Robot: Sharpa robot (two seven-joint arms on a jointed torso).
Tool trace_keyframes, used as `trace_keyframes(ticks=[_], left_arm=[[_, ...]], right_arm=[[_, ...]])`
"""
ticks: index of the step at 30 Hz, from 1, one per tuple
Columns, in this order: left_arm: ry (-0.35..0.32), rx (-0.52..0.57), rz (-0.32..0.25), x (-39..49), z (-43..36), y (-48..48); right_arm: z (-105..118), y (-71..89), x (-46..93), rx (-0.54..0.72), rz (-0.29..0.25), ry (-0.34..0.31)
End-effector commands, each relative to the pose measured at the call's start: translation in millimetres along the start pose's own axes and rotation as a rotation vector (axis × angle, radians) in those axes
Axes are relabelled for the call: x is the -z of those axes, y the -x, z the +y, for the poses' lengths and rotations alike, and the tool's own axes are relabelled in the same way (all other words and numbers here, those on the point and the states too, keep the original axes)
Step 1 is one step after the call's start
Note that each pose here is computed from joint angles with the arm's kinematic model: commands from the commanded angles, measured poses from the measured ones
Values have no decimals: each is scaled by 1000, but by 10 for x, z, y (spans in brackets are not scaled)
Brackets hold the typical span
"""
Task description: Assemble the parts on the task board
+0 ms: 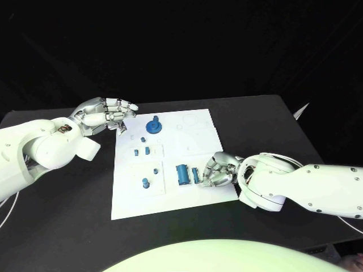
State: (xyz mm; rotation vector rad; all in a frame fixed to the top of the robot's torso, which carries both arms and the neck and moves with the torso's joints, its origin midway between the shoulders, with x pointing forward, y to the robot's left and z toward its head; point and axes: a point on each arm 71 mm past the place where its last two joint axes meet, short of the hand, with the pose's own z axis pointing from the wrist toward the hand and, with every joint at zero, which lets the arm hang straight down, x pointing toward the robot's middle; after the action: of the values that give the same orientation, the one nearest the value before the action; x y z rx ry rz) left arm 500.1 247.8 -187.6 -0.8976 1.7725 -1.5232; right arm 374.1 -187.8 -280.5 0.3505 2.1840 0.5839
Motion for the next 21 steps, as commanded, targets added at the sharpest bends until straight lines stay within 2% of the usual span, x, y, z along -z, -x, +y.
trace_keyframes(ticks=[1,11,16,21], left_arm=[[-7,2,17,-4,-11,-23],[-9,2,17,-4,-12,-24],[-10,2,16,-4,-13,-23],[-11,2,17,-7,-14,-27]], right_arm=[[5,5,16,-6,-8,17],[-33,41,43,-46,-28,17],[-23,86,60,-73,-51,39],[28,79,60,-76,-46,61]])
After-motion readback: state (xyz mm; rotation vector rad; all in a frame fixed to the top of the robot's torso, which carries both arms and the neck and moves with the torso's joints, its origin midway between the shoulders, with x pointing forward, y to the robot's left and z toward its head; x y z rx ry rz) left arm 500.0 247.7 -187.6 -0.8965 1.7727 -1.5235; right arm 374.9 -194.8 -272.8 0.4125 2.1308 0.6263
